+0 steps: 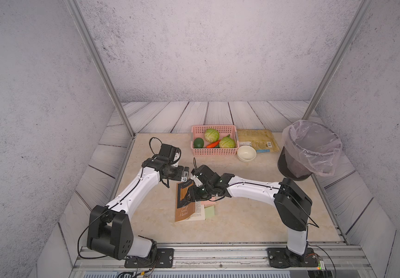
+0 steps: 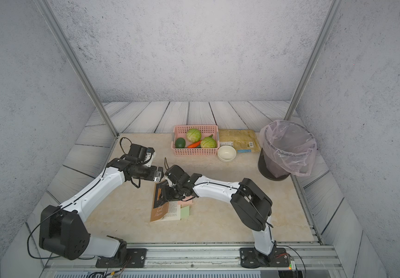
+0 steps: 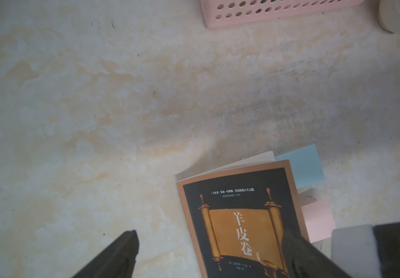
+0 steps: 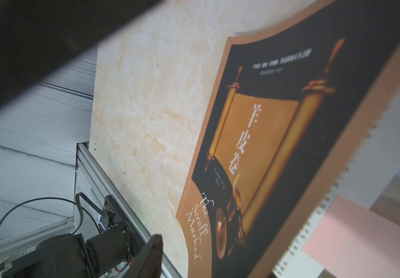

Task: Peel off the used sticky note
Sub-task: Open the book at the center of the board.

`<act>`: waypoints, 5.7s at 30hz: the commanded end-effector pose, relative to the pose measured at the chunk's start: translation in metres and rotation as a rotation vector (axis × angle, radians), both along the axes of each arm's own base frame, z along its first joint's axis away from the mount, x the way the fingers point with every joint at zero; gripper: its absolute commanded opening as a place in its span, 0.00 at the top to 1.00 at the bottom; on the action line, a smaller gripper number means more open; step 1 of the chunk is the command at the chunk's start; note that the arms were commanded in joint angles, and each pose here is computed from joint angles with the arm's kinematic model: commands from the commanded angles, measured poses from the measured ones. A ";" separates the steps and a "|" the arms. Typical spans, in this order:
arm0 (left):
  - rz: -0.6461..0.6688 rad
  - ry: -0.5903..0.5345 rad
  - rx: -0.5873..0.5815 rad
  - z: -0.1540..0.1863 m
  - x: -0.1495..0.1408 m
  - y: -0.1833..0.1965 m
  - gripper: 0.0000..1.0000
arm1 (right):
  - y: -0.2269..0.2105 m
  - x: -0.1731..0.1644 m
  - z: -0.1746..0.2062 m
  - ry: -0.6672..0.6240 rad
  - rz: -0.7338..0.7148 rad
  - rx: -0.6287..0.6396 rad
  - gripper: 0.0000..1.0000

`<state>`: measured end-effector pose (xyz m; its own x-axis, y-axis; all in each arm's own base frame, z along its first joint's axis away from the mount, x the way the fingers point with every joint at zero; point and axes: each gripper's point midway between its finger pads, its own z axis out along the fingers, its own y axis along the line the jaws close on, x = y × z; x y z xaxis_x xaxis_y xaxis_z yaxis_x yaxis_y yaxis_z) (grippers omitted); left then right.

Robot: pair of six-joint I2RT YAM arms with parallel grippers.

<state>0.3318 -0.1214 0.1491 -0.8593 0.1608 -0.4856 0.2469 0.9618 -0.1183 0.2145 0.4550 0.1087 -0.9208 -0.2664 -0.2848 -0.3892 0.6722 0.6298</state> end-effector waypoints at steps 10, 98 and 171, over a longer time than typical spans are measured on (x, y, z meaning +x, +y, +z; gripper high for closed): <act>-0.047 0.027 -0.102 0.018 0.001 -0.019 0.02 | 0.012 -0.011 0.028 -0.058 0.083 0.098 0.40; -0.017 0.177 -0.169 -0.003 0.034 -0.060 0.02 | 0.016 -0.025 0.020 -0.187 0.195 0.126 0.36; -0.012 0.350 -0.003 -0.066 0.017 -0.056 0.42 | 0.016 -0.025 0.032 -0.251 0.218 0.125 0.36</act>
<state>0.3508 -0.1776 0.0793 -0.9732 0.1623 -0.1630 0.1956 0.9567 -0.2155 0.1886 0.4670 0.1157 -0.7705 -0.4100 -0.4881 -0.6374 0.5091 0.5784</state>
